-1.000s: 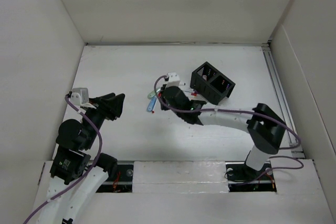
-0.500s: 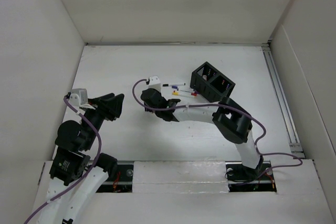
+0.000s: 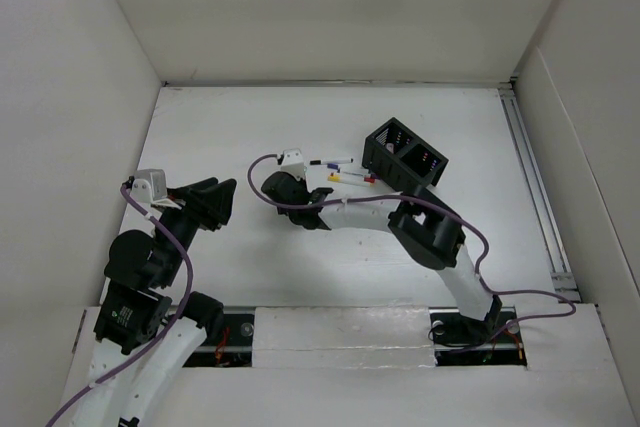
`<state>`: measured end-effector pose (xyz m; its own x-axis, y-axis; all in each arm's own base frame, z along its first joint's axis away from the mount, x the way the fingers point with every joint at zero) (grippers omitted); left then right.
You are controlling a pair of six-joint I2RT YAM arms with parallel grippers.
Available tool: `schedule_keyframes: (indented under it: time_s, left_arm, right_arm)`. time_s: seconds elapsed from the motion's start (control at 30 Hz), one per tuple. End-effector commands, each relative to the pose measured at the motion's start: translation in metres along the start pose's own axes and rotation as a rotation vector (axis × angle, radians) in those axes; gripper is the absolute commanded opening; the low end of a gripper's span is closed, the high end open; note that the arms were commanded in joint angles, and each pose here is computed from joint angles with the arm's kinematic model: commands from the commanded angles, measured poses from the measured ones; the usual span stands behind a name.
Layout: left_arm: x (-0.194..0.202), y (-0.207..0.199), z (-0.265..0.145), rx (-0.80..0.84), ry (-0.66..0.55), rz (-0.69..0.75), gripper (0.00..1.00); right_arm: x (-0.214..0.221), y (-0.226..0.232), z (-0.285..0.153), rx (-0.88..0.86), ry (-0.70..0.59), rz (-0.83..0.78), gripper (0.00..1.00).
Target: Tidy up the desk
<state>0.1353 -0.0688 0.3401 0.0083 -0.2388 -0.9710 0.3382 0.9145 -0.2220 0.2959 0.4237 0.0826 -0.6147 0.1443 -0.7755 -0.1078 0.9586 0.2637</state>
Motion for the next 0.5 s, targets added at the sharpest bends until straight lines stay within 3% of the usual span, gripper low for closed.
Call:
schedule_keyframes:
  time_s: [0.0, 0.47]
  left_arm:
    - [-0.004, -0.002, 0.001, 0.014, -0.035, -0.009, 0.44]
    - [-0.003, -0.002, 0.001, 0.018, -0.031, -0.009, 0.44]
  right_arm:
    - [-0.005, 0.003, 0.006, 0.023, -0.017, 0.018, 0.43]
    - [0.010, -0.005, 0.011, 0.049, 0.017, 0.029, 0.45]
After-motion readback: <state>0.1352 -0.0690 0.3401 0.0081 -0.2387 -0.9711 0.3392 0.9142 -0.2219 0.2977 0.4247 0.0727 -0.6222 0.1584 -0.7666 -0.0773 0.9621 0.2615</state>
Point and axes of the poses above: each gripper's point midway between its finger pads, its own z axis out along the fingers, its own y axis along the line the jaws close on, x = y × z, the point moved 6 cm from there along -z, back along the fingers, and after that the axes turned 13 degrees about z, right-handed, at the moved point
